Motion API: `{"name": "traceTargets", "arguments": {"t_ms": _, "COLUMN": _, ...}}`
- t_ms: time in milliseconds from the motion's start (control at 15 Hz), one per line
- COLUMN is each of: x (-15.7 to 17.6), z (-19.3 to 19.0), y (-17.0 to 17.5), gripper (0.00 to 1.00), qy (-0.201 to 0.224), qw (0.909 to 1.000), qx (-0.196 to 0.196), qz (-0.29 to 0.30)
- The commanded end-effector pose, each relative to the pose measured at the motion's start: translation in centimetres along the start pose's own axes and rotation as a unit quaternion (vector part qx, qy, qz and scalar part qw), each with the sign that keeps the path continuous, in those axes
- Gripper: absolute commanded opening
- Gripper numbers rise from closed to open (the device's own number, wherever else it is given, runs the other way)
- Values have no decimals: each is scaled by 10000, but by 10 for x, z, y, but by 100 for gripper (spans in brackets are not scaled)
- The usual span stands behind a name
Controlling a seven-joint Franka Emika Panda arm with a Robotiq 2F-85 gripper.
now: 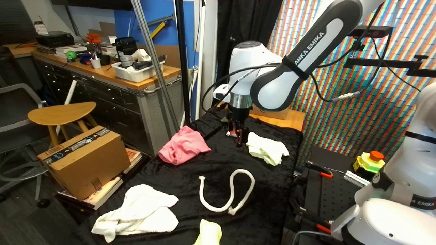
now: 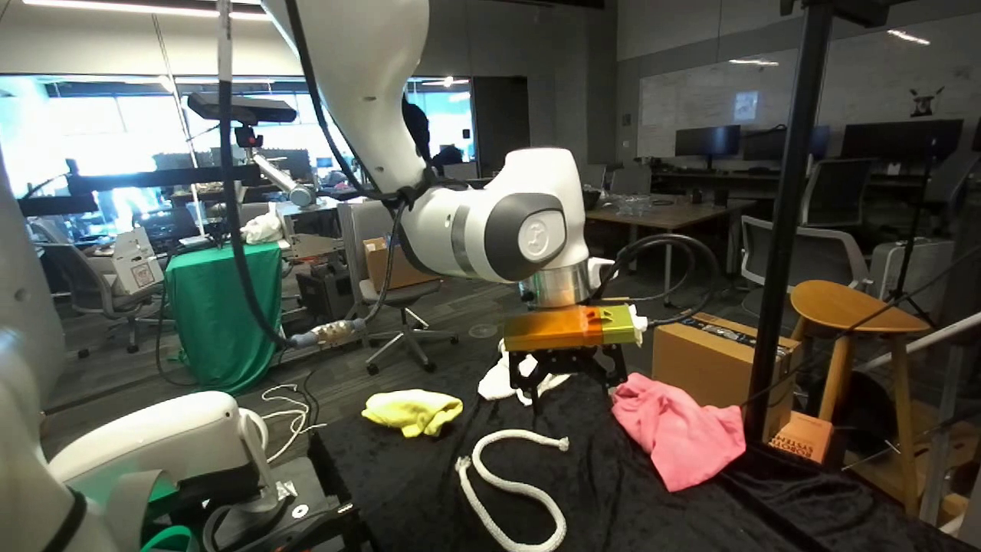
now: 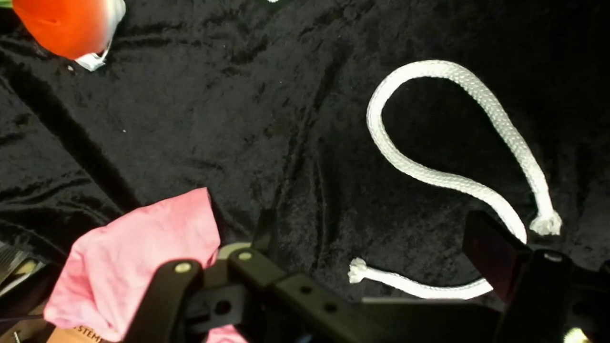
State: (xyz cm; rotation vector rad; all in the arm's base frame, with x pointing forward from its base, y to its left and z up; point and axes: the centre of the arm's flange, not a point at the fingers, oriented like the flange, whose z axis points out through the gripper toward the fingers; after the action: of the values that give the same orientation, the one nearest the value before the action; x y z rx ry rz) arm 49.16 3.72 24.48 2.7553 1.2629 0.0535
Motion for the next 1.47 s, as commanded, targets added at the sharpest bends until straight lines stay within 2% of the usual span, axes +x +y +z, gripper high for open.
{"name": "traceTargets", "arguments": {"t_ms": 0, "x": 13, "z": 29, "y": -7, "gripper": 100, "qy": 27, "qw": 9997, "qx": -162, "qz": -166}}
{"name": "traceTargets", "arguments": {"t_ms": 733, "x": 56, "z": 95, "y": -81, "gripper": 100, "qy": 175, "qw": 9992, "qx": -122, "qz": -339}}
{"name": "traceTargets", "arguments": {"t_ms": 1400, "x": 73, "z": 144, "y": -105, "gripper": 100, "qy": 90, "qw": 9996, "qx": -85, "qz": -258}}
